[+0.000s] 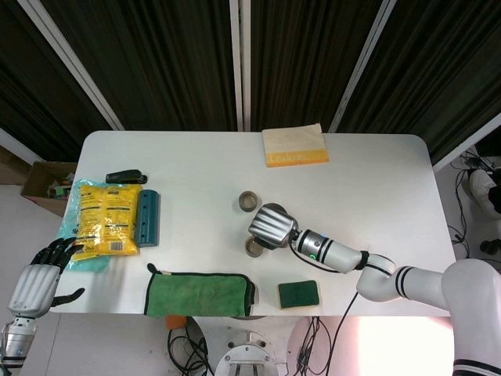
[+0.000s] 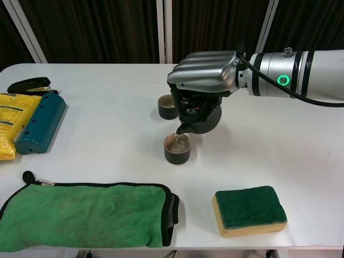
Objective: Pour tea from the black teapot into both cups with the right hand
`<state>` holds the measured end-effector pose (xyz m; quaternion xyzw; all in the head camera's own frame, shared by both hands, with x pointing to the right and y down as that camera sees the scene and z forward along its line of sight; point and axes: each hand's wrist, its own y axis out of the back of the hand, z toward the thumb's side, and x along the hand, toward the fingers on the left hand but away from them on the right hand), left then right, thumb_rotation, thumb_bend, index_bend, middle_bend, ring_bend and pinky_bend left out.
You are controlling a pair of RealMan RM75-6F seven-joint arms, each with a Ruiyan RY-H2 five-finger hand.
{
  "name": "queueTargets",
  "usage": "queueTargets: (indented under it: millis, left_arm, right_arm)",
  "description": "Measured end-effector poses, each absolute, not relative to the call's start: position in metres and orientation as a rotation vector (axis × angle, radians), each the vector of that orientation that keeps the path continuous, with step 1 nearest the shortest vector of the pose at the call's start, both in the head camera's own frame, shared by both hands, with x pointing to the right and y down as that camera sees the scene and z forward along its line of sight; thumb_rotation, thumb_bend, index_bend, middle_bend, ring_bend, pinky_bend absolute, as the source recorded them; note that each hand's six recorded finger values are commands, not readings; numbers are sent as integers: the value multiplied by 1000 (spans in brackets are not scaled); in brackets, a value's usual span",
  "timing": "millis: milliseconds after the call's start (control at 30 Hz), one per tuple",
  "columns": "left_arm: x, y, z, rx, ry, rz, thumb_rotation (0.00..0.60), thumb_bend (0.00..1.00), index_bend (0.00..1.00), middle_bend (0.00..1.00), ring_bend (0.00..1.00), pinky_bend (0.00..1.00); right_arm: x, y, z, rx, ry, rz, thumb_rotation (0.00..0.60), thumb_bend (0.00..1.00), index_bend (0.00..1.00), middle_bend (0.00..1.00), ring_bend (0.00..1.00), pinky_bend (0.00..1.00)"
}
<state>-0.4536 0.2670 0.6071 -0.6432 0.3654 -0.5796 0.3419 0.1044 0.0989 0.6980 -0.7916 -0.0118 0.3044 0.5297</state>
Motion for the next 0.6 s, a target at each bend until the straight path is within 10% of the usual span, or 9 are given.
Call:
queueTargets:
  millis: [600]
  left_arm:
    - [-453,266,607,-1672,948,-1508,600,70,205,107,89,219]
  right_arm:
    - [105,99,701,-1852,-13,725,600,477,1000,1000,1000,764]
